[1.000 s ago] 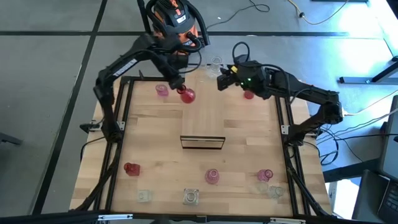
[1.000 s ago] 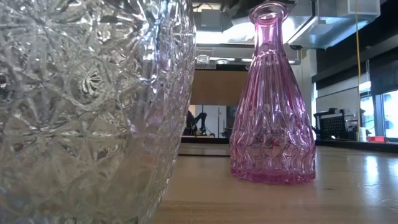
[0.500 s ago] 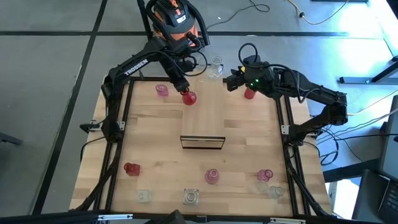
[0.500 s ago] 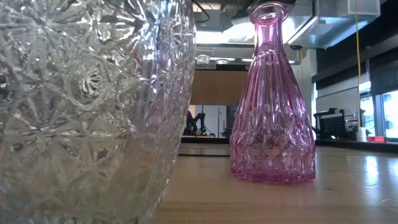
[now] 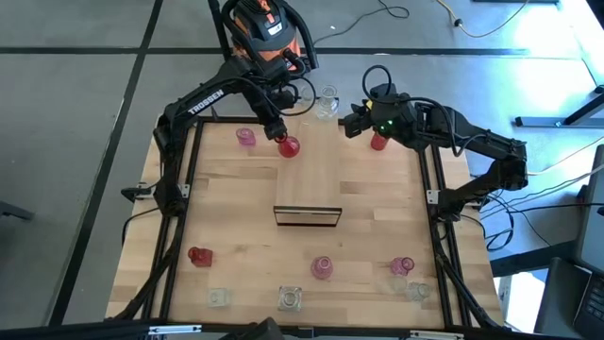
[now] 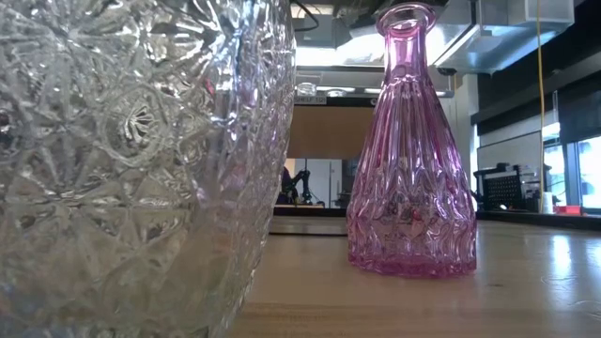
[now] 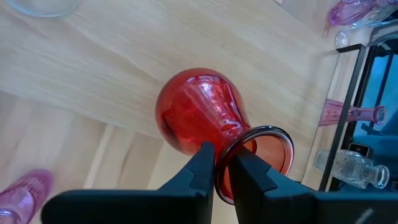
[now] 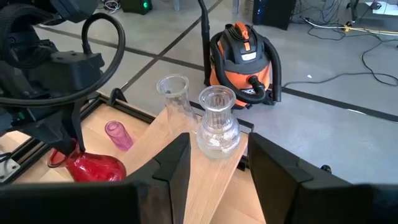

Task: Sort vases onto shelf
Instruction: Put the right red vase on the shelf

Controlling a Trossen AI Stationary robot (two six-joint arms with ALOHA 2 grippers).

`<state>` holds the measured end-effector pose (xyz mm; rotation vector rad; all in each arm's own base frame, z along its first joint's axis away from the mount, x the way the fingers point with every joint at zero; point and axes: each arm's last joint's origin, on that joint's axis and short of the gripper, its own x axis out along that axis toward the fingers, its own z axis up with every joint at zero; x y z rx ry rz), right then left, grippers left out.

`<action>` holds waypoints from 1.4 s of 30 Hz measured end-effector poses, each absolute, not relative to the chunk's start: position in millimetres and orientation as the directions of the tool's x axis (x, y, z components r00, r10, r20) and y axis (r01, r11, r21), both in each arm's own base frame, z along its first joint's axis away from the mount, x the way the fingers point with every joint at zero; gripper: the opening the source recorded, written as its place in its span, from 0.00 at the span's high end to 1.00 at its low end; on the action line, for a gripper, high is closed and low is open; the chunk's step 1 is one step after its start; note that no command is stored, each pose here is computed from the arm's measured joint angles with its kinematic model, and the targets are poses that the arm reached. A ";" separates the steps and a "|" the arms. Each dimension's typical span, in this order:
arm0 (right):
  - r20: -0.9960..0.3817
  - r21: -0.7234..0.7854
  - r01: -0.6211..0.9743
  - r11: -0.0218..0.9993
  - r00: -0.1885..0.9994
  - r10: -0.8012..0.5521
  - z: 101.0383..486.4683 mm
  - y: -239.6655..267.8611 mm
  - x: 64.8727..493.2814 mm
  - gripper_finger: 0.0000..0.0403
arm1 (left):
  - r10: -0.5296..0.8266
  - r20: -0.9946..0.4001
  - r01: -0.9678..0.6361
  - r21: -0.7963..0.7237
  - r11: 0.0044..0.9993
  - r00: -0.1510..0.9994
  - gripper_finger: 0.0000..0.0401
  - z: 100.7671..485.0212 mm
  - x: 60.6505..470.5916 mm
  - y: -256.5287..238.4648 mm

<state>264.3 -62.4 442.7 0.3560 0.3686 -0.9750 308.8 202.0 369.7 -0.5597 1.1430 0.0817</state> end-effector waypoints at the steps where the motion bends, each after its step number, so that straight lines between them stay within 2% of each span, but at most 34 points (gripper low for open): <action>1: -0.455 0.126 0.849 0.514 0.510 -0.730 442.7 -62.4 264.3 0.64 | -0.217 -0.877 -0.339 -0.379 0.861 0.429 0.91 369.7 308.9 202.0; 12: -0.455 0.151 0.851 0.502 0.511 -0.729 442.8 -62.4 264.4 0.64 | -0.181 -0.872 -0.334 -0.356 0.873 0.455 0.74 370.8 312.0 204.9; 20: -0.457 0.172 0.852 0.495 0.514 -0.726 442.7 -62.0 264.5 0.64 | -0.075 -0.900 -0.394 -0.261 0.881 0.430 0.73 374.8 307.5 211.8; 26: -0.456 0.171 0.853 0.494 0.513 -0.728 442.8 -62.1 264.4 0.64 | 0.092 -0.906 -0.497 -0.140 0.856 0.414 0.73 401.9 291.8 218.4; 30: -0.456 0.171 0.853 0.493 0.512 -0.728 442.7 -62.1 264.5 0.64 | 0.075 -0.925 -0.526 -0.144 0.838 0.373 0.73 398.2 284.9 220.0; 34: -0.457 0.169 0.853 0.493 0.511 -0.728 442.6 -62.2 264.5 0.64 | -0.017 -0.939 -0.510 -0.202 0.836 0.343 0.73 381.8 284.0 214.5; 39: -0.461 0.164 0.854 0.493 0.508 -0.727 442.1 -62.1 264.1 0.64 | -0.100 -0.974 -0.525 -0.195 0.829 0.205 0.77 346.0 279.4 201.1; 42: -0.459 0.163 0.856 0.490 0.506 -0.731 442.2 -62.2 264.1 0.64 | -0.184 -0.965 -0.519 -0.255 0.816 0.186 0.80 332.5 271.8 190.0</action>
